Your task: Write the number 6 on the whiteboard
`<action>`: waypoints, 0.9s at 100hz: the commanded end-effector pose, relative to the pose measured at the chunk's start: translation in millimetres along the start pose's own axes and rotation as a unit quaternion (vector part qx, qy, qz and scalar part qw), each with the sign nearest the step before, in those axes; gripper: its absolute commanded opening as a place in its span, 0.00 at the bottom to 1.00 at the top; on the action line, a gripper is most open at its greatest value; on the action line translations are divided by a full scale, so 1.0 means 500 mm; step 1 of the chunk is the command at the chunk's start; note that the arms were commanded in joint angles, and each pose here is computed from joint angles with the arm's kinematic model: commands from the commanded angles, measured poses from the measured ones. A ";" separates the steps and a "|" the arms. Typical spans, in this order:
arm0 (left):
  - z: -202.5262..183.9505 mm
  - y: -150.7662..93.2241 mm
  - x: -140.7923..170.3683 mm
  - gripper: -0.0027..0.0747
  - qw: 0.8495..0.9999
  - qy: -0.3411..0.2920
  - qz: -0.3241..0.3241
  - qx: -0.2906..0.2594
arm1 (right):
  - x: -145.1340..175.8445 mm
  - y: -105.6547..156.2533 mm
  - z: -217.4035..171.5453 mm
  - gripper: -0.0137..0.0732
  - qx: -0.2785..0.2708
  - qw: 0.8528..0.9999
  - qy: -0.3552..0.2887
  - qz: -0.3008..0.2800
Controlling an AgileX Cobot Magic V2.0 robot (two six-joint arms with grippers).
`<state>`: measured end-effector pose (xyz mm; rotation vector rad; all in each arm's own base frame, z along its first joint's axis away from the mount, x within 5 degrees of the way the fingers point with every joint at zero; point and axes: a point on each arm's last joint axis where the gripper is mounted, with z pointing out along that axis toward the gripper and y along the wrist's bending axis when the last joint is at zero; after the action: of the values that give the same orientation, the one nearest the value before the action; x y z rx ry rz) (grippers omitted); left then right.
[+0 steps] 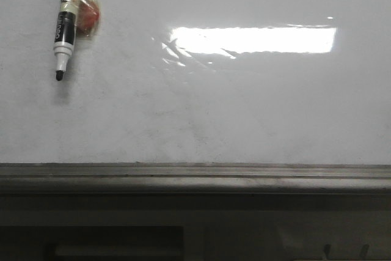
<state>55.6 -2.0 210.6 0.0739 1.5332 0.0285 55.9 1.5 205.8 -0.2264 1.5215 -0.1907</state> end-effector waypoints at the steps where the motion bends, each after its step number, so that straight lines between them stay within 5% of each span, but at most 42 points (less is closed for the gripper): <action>1: -0.002 0.001 0.017 0.01 1.000 -0.027 -0.010 -0.008 | -0.003 -0.001 -0.002 0.11 0.011 0.999 -0.040 0.001; 90: -0.002 0.001 0.015 0.01 0.999 -0.032 -0.010 -0.009 | -0.003 -0.001 -0.002 0.11 0.012 0.999 -0.041 0.001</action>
<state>55.6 -2.0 210.6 0.0739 1.5332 0.0285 55.9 1.5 205.8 -0.2264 1.5215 -0.1907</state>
